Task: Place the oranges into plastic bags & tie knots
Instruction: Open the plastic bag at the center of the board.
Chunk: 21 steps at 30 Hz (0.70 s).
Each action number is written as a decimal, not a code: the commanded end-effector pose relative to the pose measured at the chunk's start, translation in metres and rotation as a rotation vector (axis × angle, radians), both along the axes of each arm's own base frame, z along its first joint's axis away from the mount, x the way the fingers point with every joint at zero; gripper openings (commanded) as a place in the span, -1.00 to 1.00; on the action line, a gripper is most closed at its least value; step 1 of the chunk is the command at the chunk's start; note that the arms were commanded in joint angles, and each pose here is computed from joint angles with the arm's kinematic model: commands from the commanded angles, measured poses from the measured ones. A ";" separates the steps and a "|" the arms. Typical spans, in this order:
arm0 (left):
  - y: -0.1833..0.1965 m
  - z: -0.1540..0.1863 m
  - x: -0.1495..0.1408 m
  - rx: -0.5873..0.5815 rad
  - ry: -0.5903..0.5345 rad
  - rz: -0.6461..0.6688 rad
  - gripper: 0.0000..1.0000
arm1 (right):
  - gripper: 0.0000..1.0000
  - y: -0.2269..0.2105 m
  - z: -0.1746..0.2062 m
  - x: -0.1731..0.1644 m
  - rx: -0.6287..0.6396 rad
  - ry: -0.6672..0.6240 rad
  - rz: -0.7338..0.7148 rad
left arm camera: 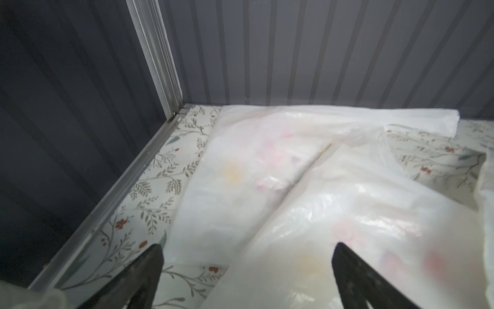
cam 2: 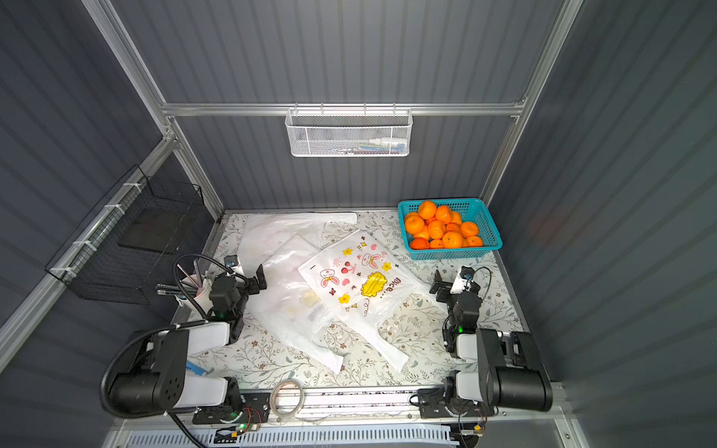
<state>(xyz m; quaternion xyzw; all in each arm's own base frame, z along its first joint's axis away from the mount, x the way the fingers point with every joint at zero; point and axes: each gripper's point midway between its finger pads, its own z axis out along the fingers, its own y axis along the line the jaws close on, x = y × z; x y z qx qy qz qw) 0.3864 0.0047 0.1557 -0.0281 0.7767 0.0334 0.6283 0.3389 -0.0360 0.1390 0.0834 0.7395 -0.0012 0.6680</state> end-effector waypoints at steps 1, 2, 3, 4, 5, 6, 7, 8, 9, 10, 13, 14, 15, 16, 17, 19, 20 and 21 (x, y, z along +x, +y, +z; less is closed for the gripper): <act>-0.010 0.028 0.004 -0.044 0.079 -0.037 0.99 | 0.98 -0.006 0.022 -0.006 0.080 0.014 -0.047; -0.015 0.039 0.005 -0.052 0.088 -0.056 0.99 | 0.98 -0.004 0.022 -0.009 0.116 0.059 -0.047; -0.023 0.049 0.006 -0.056 0.101 -0.086 0.99 | 0.98 -0.002 0.026 -0.011 0.142 0.088 -0.042; -0.032 0.056 0.006 -0.053 0.115 -0.117 0.99 | 0.98 0.000 0.031 -0.015 0.162 0.097 -0.038; -0.044 0.061 0.006 -0.048 0.143 -0.151 0.99 | 0.98 0.001 0.036 -0.018 0.186 0.115 -0.040; -0.060 0.064 0.005 -0.033 0.174 -0.202 0.99 | 0.98 0.002 0.040 -0.023 0.214 0.147 -0.044; -0.077 0.066 0.004 -0.013 0.200 -0.254 0.99 | 0.98 0.004 0.046 -0.027 0.232 0.170 -0.039; -0.094 0.066 0.003 0.003 0.237 -0.301 0.97 | 0.98 0.008 0.054 -0.029 0.249 0.188 -0.019; -0.113 0.065 0.000 0.007 0.272 -0.360 0.94 | 0.98 0.013 0.057 -0.032 0.267 0.229 0.001; -0.129 0.064 -0.002 0.008 0.298 -0.407 0.92 | 0.98 0.016 0.063 -0.033 0.283 0.254 0.015; -0.184 0.058 -0.014 0.040 0.364 -0.548 0.90 | 0.98 0.029 0.064 -0.036 0.354 0.404 0.066; -0.206 0.055 -0.020 0.058 0.384 -0.602 0.90 | 0.98 0.030 0.064 -0.036 0.382 0.442 0.073; -0.223 0.053 -0.025 0.069 0.400 -0.646 0.90 | 0.98 0.032 0.064 -0.035 0.413 0.474 0.082; -0.244 0.048 -0.032 0.084 0.425 -0.700 0.90 | 0.98 0.034 0.062 -0.035 0.464 0.519 0.100; -0.263 0.044 -0.039 0.106 0.450 -0.746 0.90 | 0.98 0.035 0.063 -0.034 0.499 0.535 0.113; -0.297 0.037 -0.052 0.146 0.480 -0.823 0.91 | 0.98 0.038 0.065 -0.029 0.584 0.543 0.161; -0.313 0.032 -0.058 0.163 0.494 -0.852 0.92 | 0.98 0.033 0.064 -0.027 0.626 0.540 0.157; -0.327 0.028 -0.063 0.171 0.502 -0.879 0.93 | 0.98 0.031 0.064 -0.025 0.649 0.538 0.158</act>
